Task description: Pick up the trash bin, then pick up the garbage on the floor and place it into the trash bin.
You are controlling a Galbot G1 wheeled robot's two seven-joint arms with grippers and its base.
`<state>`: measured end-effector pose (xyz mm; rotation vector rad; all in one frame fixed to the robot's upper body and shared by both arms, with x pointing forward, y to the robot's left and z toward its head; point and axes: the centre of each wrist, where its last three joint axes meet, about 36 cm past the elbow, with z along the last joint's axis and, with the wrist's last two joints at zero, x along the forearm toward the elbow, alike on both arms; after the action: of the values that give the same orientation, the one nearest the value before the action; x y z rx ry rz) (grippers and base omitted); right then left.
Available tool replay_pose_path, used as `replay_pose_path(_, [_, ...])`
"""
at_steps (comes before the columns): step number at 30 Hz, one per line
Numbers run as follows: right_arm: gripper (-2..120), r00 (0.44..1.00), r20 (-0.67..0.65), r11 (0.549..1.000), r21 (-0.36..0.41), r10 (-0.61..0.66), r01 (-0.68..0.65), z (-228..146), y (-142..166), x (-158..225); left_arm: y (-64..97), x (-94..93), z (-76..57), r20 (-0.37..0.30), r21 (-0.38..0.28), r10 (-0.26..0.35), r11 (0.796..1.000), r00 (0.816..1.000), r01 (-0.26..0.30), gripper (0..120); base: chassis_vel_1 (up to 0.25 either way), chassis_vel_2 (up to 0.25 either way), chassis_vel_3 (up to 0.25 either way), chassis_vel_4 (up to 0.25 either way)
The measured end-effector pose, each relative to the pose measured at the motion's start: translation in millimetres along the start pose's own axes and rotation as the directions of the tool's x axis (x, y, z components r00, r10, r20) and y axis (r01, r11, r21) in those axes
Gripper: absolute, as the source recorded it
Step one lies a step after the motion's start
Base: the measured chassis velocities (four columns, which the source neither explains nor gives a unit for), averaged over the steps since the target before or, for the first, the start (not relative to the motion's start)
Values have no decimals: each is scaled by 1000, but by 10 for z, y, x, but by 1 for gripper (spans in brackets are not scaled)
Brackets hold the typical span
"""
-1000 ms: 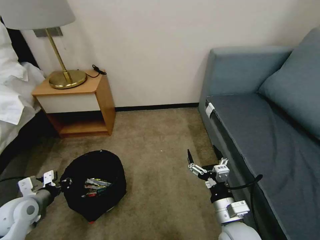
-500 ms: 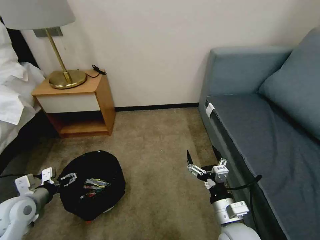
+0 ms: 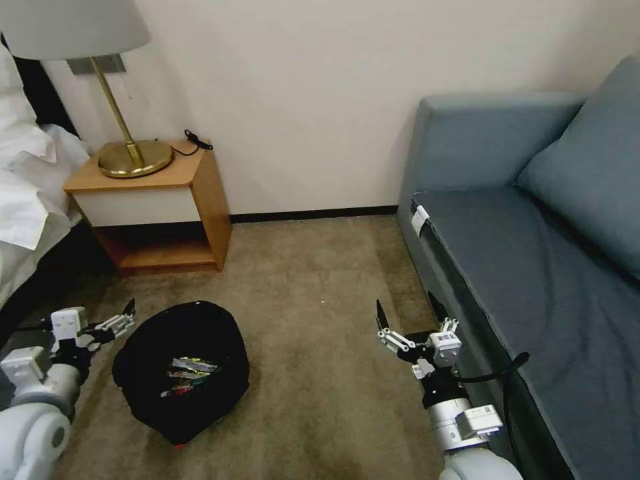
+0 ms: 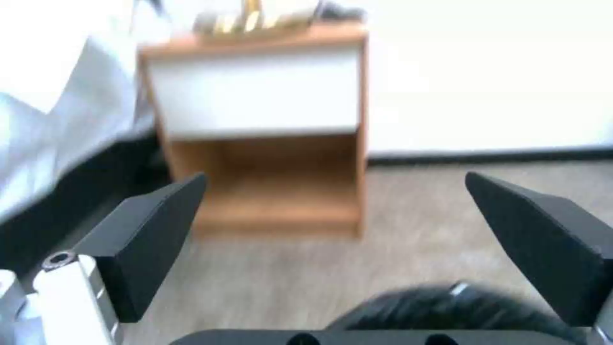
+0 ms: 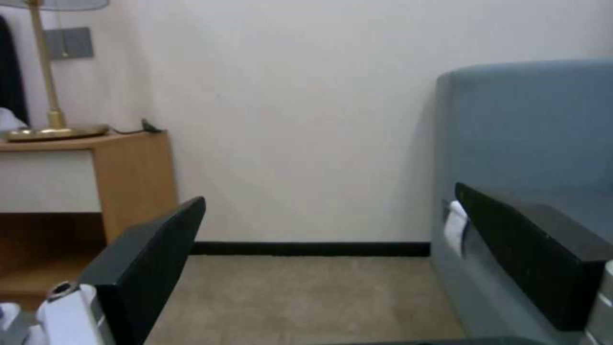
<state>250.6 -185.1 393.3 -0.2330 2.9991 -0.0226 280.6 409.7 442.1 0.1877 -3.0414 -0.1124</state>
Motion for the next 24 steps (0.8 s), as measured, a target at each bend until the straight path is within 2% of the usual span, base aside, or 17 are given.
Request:
replay_pose_path(1, [100,1000,0,1000,0,0,0,0,0,0,0,0,0,0,0,0,1000,1000,0,100,0,0,0,0])
replay_pose_path(4, [100,999,6,999,15,33,-33,40,-6,53,-136,125,32,100,-50,30,998,995,-25,100,0,0,0,0])
replay_pose_path(7, [100,999,10,999,21,49,-50,53,-17,75,-184,174,45,128,-61,34,998,991,-26,100,0,0,0,0])
replay_pose_path(8, [100,997,24,996,38,79,-80,76,-55,115,-273,268,69,174,-69,36,997,984,-24,100,0,0,0,0])
replay_pose_path(12, [100,993,48,990,79,109,-113,111,-133,196,-390,416,101,218,-86,38,996,975,-20,100,0,0,0,0])
replay_pose_path(18, [100,988,89,980,141,129,-141,188,-231,381,-606,638,192,250,-95,56,995,967,-32,100,0,0,0,0])
replay_pose_path(23, [100,986,100,979,137,136,-149,204,-223,504,-826,767,321,223,-105,96,992,970,-73,100,0,0,0,0])
replay_pose_path(24, [100,986,100,979,137,136,-149,204,-223,504,-826,767,321,223,-105,96,992,970,-73,100,0,0,0,0])
